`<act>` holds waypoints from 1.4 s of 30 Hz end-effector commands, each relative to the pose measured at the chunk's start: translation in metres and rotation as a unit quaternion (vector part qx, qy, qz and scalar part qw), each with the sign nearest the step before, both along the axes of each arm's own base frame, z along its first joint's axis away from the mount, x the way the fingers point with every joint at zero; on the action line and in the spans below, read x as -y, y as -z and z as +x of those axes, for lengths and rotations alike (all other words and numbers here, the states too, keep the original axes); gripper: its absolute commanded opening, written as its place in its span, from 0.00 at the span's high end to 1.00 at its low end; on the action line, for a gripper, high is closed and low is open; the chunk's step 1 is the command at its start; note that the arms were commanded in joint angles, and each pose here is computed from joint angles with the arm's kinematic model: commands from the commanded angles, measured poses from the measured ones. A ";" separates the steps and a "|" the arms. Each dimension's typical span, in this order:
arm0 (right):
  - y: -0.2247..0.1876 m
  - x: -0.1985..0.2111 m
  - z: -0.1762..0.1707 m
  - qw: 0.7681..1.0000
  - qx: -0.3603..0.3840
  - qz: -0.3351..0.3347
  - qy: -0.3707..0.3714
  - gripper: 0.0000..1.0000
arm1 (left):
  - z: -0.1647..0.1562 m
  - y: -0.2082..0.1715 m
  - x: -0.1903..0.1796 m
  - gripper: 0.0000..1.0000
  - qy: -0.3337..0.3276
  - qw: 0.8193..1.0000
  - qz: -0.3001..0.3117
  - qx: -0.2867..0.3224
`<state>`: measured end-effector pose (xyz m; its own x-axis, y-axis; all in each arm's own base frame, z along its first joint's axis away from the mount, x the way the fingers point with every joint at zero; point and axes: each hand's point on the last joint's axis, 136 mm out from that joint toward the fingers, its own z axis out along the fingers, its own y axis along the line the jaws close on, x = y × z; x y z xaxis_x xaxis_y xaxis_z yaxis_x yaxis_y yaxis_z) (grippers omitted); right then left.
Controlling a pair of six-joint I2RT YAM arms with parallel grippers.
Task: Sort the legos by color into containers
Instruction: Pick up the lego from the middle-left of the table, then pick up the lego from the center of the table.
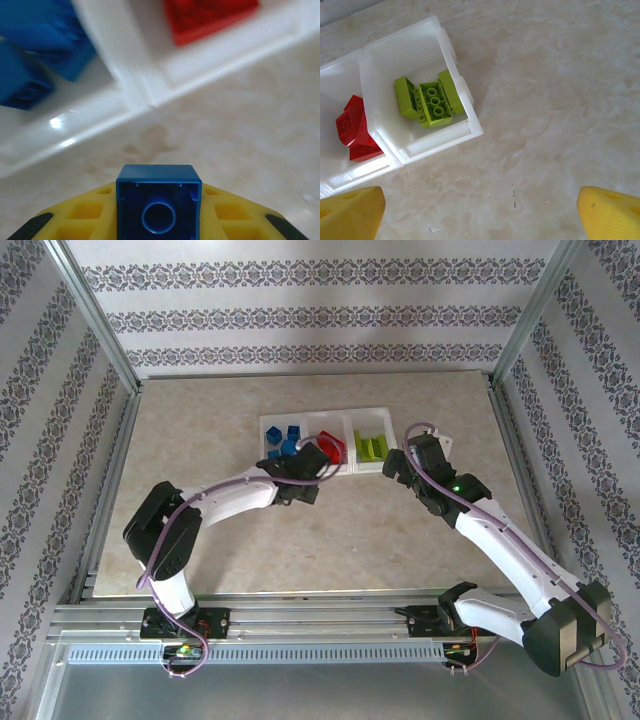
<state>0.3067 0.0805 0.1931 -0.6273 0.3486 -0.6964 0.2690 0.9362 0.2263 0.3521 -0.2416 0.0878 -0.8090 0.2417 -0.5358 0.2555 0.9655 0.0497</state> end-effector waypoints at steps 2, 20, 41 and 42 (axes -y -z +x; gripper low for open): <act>0.004 0.006 -0.007 1.000 -0.003 0.000 0.010 0.02 | 0.030 -0.026 -0.036 0.78 -0.038 0.999 0.011 0.027; -0.001 0.008 -0.011 1.000 0.001 0.001 0.010 0.01 | 0.151 -0.042 -0.079 0.75 -0.109 0.993 -0.008 0.042; -0.005 0.010 -0.010 1.000 0.005 -0.002 0.009 0.02 | 0.150 -0.060 -0.087 0.50 -0.128 0.990 -0.021 0.050; -0.005 0.010 -0.010 1.000 0.005 -0.003 0.009 0.02 | 0.149 -0.064 -0.087 0.48 -0.128 0.990 -0.023 0.055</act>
<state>0.2997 0.0770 0.1971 -0.6198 0.3518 -0.7015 0.2665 0.9351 0.2336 0.5097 -0.1630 0.1200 -0.8011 0.0326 -0.5977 0.0106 0.9991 0.0403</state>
